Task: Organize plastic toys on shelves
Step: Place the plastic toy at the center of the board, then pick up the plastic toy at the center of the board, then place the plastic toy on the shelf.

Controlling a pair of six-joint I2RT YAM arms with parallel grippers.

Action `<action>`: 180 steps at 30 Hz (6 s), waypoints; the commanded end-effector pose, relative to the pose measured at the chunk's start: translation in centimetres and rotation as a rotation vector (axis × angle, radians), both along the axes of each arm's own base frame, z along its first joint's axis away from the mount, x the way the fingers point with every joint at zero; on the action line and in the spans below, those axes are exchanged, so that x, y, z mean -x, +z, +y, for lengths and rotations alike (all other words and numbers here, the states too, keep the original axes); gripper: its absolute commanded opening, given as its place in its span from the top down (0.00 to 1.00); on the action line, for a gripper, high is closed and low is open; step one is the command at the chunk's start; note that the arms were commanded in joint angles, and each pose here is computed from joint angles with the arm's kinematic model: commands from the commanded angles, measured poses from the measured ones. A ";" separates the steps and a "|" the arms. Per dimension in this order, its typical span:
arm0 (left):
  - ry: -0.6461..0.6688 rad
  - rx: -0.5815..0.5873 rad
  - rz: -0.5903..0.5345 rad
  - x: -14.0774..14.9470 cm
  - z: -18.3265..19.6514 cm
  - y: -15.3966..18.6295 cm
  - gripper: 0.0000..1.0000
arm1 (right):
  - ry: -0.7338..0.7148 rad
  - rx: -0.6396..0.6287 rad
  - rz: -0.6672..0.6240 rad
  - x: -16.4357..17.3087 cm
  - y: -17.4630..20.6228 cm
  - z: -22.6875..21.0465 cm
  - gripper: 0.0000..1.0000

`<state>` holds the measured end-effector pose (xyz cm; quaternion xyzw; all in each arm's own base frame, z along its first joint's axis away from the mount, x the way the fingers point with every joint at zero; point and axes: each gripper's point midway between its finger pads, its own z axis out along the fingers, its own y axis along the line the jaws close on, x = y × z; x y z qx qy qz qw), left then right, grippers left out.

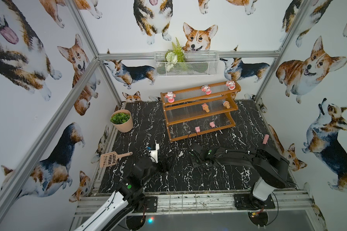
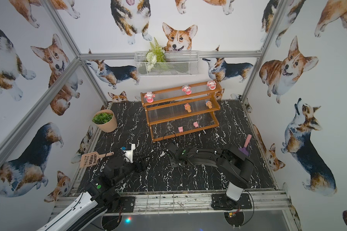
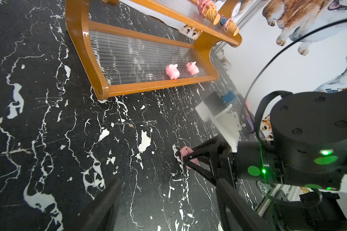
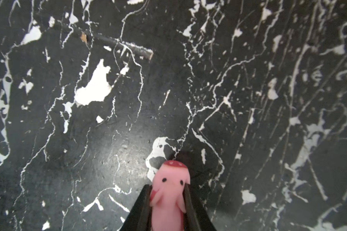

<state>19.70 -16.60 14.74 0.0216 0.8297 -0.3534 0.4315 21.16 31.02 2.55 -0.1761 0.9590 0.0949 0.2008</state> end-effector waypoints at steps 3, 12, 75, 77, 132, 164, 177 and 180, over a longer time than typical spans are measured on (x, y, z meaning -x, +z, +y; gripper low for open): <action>-0.028 0.017 0.009 0.4 -0.4 0.0 0.22 | 0.033 0.011 0.013 0.5 0.0 0.2 0.57; -0.142 0.130 0.055 1.9 -3.3 0.3 0.27 | 0.094 -0.134 -0.089 1.6 5.8 -1.2 0.44; 0.323 -0.705 0.189 -0.9 -14.9 -11.9 0.69 | -0.116 -0.811 -0.123 -0.4 11.1 -14.2 0.50; 0.324 -0.712 0.186 -1.0 -14.9 -11.8 0.74 | -0.115 -0.811 -0.123 -0.4 11.1 -14.2 0.50; 0.298 -0.930 0.087 -17.8 -6.7 -9.1 0.91 | -0.122 -0.793 -0.116 -0.5 10.4 -14.3 0.50; 0.218 -0.820 0.126 -17.8 -6.8 -8.9 0.65 | -0.116 -0.806 -0.116 -0.3 10.6 -14.2 0.51; 0.008 -0.477 0.055 -9.2 -6.2 -2.0 0.45 | -0.095 -0.820 -0.151 0.0 11.5 -14.2 0.51; -0.081 -0.335 -0.078 -6.2 -5.7 1.4 0.28 | -0.097 -0.817 -0.208 0.1 12.5 -14.7 0.50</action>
